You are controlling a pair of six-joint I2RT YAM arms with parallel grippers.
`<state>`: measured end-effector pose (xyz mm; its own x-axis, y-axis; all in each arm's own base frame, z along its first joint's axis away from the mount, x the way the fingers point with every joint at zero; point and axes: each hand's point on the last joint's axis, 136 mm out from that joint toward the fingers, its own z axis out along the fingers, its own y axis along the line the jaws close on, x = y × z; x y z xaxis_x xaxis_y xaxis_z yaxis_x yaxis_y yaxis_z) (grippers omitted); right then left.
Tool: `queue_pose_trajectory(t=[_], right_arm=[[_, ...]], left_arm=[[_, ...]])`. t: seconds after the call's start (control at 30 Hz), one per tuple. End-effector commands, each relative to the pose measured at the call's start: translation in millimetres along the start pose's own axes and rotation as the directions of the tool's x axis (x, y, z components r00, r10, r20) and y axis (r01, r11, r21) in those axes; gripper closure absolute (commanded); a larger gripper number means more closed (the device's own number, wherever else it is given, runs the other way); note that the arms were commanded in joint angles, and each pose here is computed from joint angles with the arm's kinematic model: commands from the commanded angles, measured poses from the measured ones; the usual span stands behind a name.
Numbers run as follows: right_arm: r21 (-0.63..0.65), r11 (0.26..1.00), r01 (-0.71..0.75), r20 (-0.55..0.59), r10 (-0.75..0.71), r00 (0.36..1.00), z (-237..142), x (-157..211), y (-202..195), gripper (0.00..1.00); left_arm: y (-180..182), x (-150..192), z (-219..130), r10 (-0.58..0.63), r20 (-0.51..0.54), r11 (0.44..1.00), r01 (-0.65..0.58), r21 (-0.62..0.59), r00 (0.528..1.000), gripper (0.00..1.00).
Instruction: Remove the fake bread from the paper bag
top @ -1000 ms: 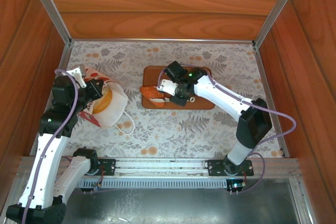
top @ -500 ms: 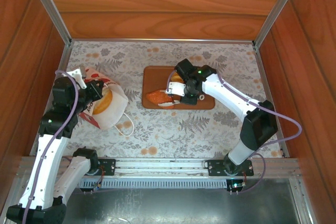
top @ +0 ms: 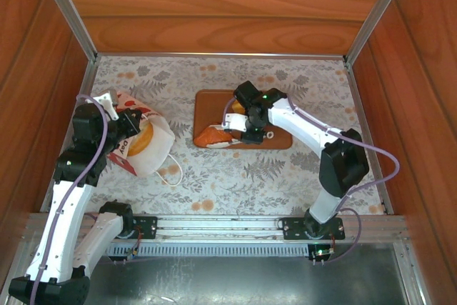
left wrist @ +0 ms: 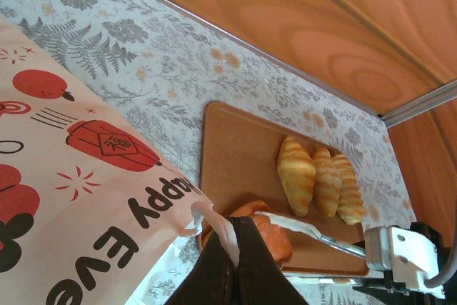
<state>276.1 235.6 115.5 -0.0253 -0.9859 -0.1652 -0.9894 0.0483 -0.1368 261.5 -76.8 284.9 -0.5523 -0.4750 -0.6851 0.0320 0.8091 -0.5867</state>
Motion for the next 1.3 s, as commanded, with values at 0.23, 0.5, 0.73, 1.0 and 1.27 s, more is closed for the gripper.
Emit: queue_pose_trajectory(t=[0.23, 0.5, 0.73, 1.0, 1.27], right_arm=[[0.057, 0.993, -0.104, 0.17, 0.093, 0.981, -41.6, -20.8, -7.4, 0.43], [0.076, 0.94, -0.332, 0.343, 0.287, 0.894, -82.4, -33.1, -12.3, 0.48], [-0.052, 0.843, -0.536, 0.519, 0.481, 0.707, -137.3, -41.4, 1.5, 0.5], [-0.284, 0.82, -0.498, 0.572, 0.561, 0.598, -161.6, -50.6, 46.7, 0.55], [-0.422, 0.854, -0.306, 0.608, 0.517, 0.603, -147.8, -86.1, 106.4, 0.58]], left_arm=[[-7.8, -4.9, 1.3, 0.02, 0.007, 0.999, -0.02, 0.028, 1.0, 1.0], [-7.6, -6.2, -1.4, 0.023, 0.02, 0.999, -0.024, 0.027, 1.0, 1.0], [-6.4, -5.1, -0.6, 0.028, 0.017, 0.999, -0.029, 0.023, 0.999, 1.0], [-4.5, -13.1, -3.1, 0.024, 0.044, 1.0, -0.024, -0.005, 0.999, 1.0], [1.6, -16.2, -14.1, 0.031, 0.083, 0.999, -0.027, -0.044, 0.996, 1.0]])
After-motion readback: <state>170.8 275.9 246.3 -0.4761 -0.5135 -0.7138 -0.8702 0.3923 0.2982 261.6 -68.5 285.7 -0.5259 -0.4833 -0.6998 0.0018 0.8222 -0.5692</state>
